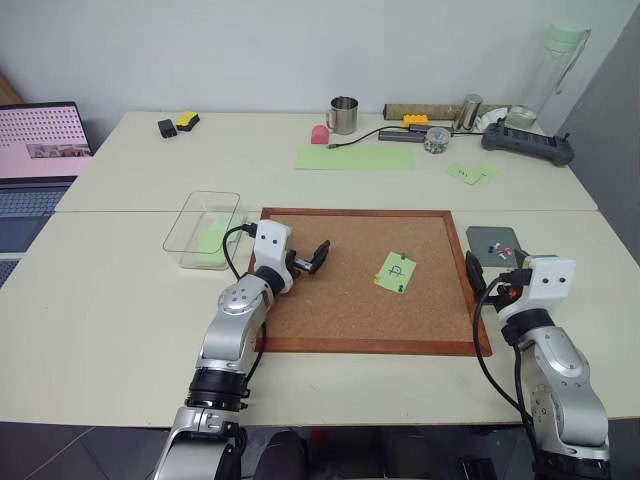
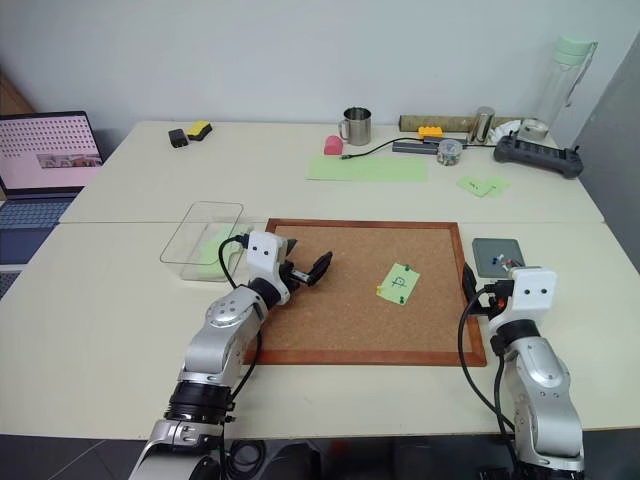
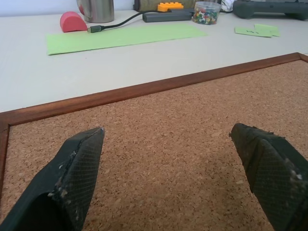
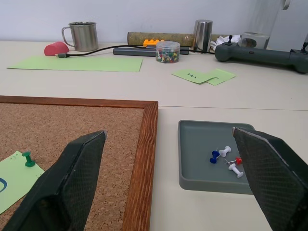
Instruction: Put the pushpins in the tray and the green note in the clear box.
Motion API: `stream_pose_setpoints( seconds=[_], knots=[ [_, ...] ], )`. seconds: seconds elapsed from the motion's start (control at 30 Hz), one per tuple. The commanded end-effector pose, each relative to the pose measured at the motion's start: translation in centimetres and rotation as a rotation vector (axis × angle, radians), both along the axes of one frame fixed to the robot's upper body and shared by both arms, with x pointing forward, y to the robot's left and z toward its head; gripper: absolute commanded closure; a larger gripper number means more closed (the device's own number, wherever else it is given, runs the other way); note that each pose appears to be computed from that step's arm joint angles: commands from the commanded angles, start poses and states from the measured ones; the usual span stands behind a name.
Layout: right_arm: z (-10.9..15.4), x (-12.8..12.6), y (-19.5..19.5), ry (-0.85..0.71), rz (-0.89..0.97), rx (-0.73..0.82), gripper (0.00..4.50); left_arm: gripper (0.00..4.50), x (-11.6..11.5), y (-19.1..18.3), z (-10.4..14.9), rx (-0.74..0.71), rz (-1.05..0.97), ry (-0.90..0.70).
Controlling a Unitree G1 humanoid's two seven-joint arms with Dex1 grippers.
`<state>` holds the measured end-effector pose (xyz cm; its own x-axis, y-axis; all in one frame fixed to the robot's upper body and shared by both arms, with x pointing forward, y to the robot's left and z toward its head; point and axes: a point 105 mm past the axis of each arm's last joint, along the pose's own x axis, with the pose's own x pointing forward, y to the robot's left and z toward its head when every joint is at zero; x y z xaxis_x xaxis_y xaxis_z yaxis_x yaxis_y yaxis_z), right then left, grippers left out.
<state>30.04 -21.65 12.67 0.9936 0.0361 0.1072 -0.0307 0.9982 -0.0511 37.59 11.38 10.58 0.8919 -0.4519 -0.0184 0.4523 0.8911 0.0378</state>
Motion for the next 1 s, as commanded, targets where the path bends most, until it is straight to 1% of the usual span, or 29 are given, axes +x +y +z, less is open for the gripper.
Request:
stream_pose_setpoints(
  seconds=[0.03, 0.57, 1.0],
  knots=[
    [1.9, -0.2, 0.0, -0.072, 0.001, -0.011, 0.07, 0.0, 0.2, -0.3, 1.5, -0.008, -0.017, -0.049],
    [1.9, -0.3, 0.3, -0.068, 0.02, -0.012, 0.07, 0.0, -0.5, -0.9, 1.7, -0.042, -0.085, -0.053],
    [2.0, -0.3, 1.1, -0.06, 0.072, 0.004, 0.07, 0.0, -0.8, -1.0, 1.7, -0.024, -0.104, -0.066]
  ],
)
